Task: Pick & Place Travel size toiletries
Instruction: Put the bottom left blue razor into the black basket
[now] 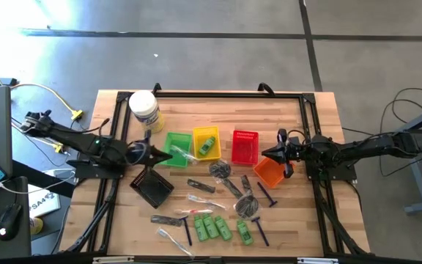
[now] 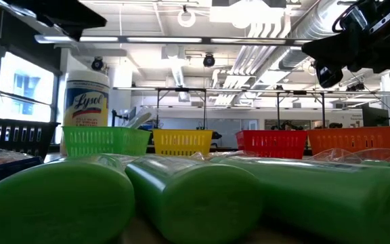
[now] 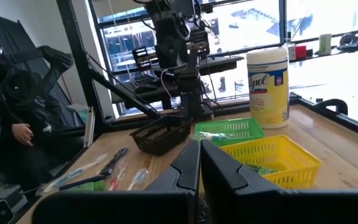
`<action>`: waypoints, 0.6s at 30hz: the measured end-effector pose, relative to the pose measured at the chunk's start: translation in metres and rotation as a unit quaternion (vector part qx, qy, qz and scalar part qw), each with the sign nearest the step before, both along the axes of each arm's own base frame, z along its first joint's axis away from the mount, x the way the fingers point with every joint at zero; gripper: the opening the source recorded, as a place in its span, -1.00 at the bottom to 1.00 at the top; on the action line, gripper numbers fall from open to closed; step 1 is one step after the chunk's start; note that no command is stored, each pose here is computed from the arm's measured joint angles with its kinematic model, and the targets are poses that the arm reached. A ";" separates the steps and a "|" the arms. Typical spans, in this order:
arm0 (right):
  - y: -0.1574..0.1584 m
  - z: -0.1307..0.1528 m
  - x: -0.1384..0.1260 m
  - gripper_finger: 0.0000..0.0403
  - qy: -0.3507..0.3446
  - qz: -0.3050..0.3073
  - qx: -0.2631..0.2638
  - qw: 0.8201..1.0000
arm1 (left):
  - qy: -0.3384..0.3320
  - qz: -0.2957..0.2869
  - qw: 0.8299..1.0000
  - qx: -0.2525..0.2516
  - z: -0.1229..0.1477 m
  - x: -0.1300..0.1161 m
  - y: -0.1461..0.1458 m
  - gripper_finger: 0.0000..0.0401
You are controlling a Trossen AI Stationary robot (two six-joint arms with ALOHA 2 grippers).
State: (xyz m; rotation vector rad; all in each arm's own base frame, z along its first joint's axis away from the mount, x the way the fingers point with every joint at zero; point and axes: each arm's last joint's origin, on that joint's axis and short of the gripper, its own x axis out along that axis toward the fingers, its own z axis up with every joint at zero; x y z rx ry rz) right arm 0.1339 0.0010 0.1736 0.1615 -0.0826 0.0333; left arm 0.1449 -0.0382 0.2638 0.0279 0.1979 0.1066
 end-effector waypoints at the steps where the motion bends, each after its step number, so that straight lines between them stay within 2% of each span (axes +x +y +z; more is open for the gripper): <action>1: 0.000 0.000 0.000 -0.97 -0.001 0.000 -0.003 1.000 | -0.007 0.003 1.000 -0.001 -0.002 -0.004 0.000 -0.99; 8: -0.001 0.000 0.000 -0.97 -0.001 -0.014 -0.004 1.000 | -0.032 0.022 0.999 -0.008 -0.027 -0.022 0.008 -1.00; 13: -0.001 0.001 0.000 -0.97 -0.003 -0.013 -0.002 1.000 | -0.056 0.027 0.998 -0.017 -0.050 -0.028 0.010 -1.00; 18: -0.001 0.000 0.000 -0.97 -0.003 -0.012 0.010 1.000 | -0.048 0.030 0.998 -0.029 -0.069 -0.030 0.011 -1.00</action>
